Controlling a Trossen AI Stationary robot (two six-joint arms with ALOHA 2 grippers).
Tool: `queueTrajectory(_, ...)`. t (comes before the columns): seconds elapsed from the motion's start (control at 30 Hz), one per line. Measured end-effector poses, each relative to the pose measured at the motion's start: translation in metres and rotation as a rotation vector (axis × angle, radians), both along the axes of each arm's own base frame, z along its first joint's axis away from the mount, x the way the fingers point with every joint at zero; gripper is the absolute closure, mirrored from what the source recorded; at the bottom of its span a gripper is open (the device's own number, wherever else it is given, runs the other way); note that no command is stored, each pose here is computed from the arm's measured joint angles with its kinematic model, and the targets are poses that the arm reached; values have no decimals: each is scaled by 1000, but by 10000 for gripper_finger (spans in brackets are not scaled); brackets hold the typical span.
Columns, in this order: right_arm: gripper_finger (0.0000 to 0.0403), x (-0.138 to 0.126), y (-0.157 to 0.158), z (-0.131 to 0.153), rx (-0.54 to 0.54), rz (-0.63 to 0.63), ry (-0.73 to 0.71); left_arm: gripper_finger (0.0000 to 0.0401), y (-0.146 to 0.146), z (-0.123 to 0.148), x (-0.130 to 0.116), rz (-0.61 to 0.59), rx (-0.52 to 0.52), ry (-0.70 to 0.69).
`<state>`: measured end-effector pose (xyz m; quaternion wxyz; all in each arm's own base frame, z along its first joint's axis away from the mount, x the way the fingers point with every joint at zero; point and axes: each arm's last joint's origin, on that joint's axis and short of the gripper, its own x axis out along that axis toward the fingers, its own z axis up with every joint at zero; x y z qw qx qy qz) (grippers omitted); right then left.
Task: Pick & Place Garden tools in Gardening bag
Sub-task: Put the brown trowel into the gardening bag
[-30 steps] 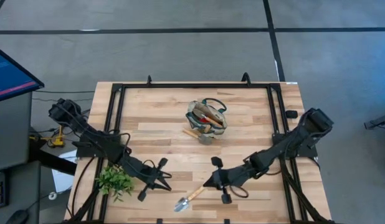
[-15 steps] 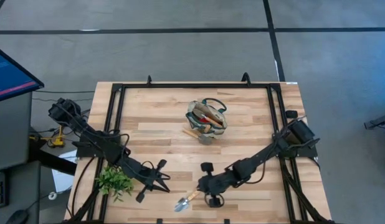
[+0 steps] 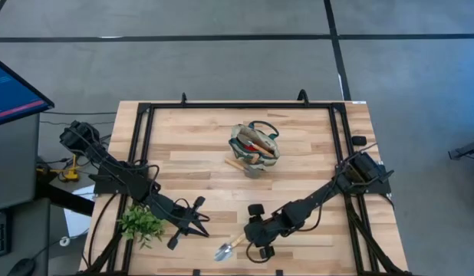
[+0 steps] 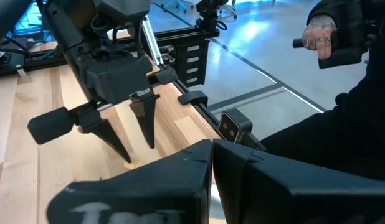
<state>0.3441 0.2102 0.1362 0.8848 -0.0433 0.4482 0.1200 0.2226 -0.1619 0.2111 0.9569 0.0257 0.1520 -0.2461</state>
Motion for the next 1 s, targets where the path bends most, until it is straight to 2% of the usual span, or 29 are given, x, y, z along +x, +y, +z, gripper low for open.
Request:
queueTrajectory(0.13, 230, 2, -6, -1, -10, -13, 11, 399, 0, 0, 0, 0, 0, 0)
queueTrajectory(0.33, 246, 8, -14, 0, 0, -37, 0, 399, 0, 0, 0, 0, 0, 0)
queueTrajectory(0.57, 260, 11, -16, -6, 57, 0, 41, 399, 0, 0, 0, 1, 1, 0)
queueTrajectory(1.0, 269, 8, -15, -8, 66, 6, 71, 399, 0, 0, 0, 2, 1, 0)
